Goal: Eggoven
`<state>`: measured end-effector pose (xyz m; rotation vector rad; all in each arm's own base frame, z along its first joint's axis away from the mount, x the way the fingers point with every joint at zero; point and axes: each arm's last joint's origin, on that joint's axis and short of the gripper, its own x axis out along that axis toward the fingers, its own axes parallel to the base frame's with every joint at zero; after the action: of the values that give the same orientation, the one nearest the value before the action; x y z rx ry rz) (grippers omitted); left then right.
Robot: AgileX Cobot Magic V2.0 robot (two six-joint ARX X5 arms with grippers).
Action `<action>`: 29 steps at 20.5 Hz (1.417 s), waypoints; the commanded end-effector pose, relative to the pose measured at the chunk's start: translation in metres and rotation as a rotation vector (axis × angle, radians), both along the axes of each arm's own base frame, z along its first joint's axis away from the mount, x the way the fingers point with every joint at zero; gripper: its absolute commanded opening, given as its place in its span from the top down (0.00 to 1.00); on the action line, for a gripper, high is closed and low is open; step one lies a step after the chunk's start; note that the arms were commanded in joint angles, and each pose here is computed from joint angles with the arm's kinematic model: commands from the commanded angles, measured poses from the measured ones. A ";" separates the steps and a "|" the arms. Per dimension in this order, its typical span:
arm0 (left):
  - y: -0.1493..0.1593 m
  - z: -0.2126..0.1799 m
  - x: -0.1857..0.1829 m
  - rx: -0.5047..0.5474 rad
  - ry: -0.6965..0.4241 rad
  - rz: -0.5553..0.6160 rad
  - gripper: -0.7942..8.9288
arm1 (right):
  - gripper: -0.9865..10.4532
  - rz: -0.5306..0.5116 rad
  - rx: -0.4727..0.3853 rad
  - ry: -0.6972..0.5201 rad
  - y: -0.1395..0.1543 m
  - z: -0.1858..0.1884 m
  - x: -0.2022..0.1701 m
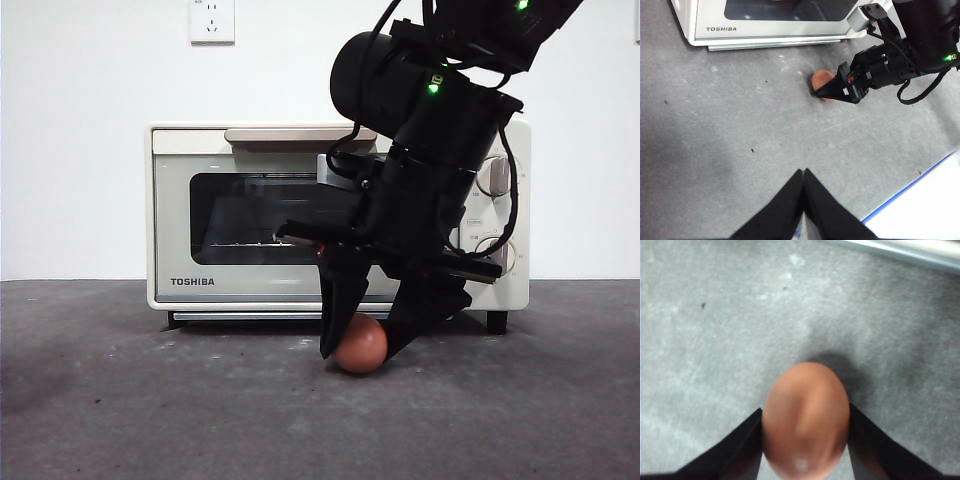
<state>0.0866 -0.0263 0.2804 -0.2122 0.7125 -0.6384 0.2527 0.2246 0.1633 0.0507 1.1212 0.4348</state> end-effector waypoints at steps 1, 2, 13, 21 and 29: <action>-0.001 0.007 0.003 -0.017 -0.040 0.000 0.91 | 0.91 0.061 0.009 -0.038 0.005 0.016 -0.006; -0.001 0.009 0.006 -0.032 -0.054 0.011 0.91 | 0.91 0.079 0.014 -0.058 0.003 0.028 -0.012; -0.041 0.034 0.076 -0.122 -0.187 -0.038 0.91 | 0.91 0.139 0.064 -0.352 -0.065 0.154 -0.097; -0.085 0.045 0.141 -0.075 -0.214 -0.054 0.91 | 0.91 0.138 0.058 -0.395 -0.097 0.174 -0.126; -0.110 0.038 0.181 -0.027 -0.213 -0.055 0.91 | 0.91 0.119 0.059 -0.423 -0.108 0.180 -0.136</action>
<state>0.2628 -0.1313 0.3136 -0.1713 0.5342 -0.7037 0.1175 0.1153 0.3374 -0.0541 0.7192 0.5417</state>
